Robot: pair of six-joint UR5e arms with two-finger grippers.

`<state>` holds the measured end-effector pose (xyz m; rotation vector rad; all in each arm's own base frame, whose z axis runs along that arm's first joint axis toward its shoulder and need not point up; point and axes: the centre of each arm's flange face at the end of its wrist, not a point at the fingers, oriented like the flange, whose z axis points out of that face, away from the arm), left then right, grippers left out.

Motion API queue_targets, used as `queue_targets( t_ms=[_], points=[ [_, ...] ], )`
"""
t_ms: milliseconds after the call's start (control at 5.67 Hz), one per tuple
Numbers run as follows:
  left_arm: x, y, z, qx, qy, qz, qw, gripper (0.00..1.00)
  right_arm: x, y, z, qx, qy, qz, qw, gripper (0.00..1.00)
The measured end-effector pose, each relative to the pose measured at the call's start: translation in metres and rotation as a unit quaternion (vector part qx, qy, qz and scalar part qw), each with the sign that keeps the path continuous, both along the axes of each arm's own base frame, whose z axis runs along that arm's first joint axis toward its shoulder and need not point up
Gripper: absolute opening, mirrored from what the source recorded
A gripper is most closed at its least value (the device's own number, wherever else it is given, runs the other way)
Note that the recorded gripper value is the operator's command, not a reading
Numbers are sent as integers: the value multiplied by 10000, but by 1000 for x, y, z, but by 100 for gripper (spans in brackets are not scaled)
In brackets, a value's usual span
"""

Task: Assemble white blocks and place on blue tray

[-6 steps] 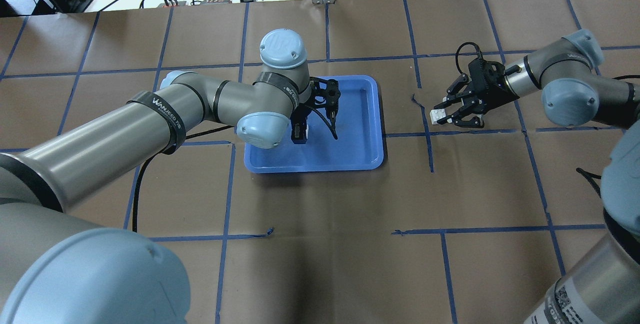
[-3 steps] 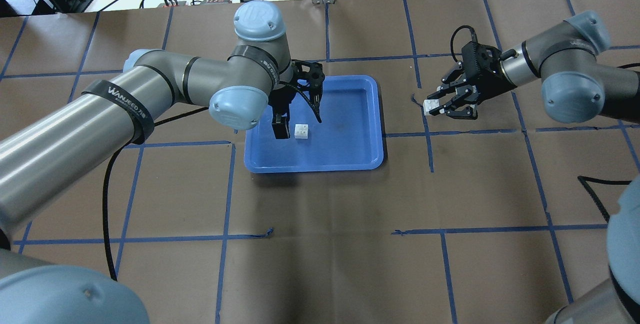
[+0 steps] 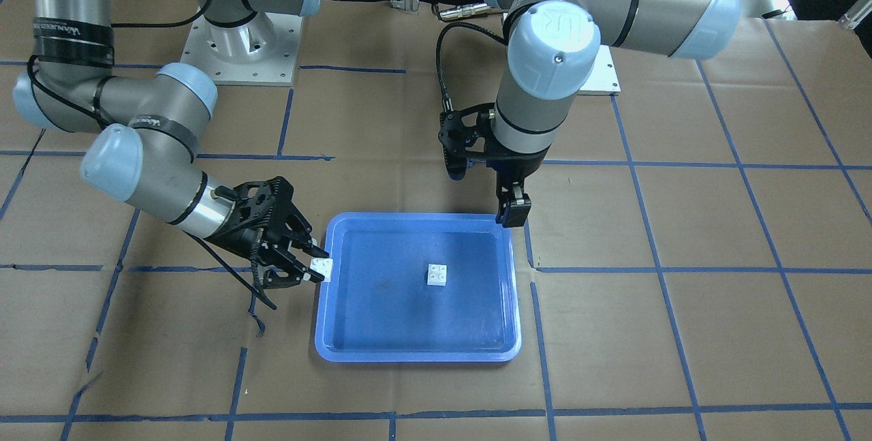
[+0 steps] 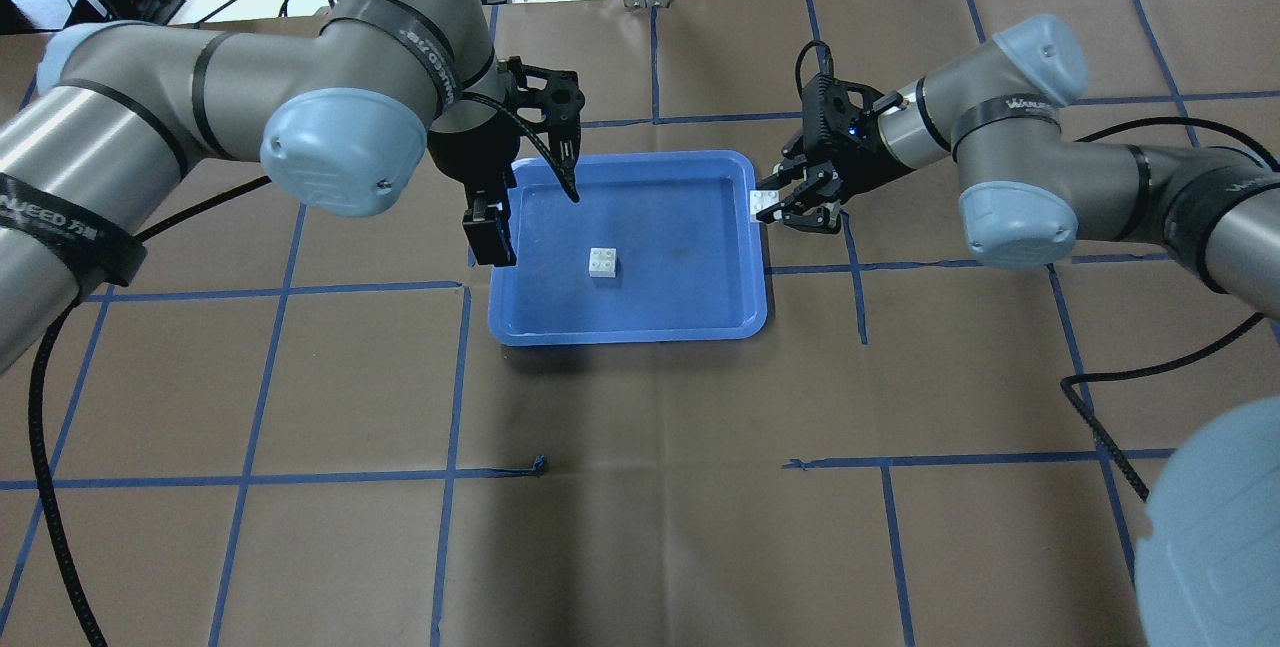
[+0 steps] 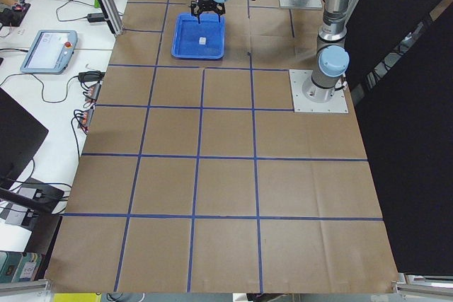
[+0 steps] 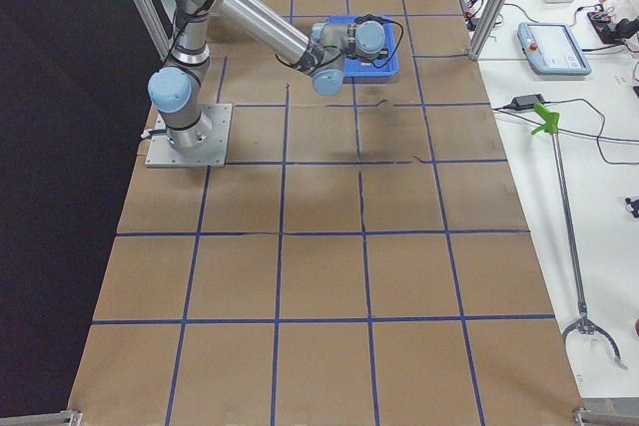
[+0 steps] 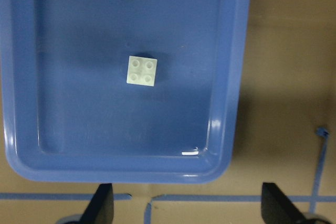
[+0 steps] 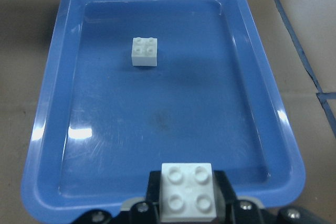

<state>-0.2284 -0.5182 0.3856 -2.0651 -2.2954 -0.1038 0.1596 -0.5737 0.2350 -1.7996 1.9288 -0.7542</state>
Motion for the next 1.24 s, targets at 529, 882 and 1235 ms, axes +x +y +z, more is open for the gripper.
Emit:
queue_targets(
  t_ms=[529,882,1235],
  points=[
    [18,33,74,-154,155,1792,9836,99,83,5,-30,-169,-188,-277,9993,22],
    [58,42,103,-274,88,3463,9377,99,115,12,-62,-205,-214,-123,9995,23],
    [67,53,117,-377,90,4851,8736,99,121,15,-80,-73,-210,-82,9997,23]
  ],
)
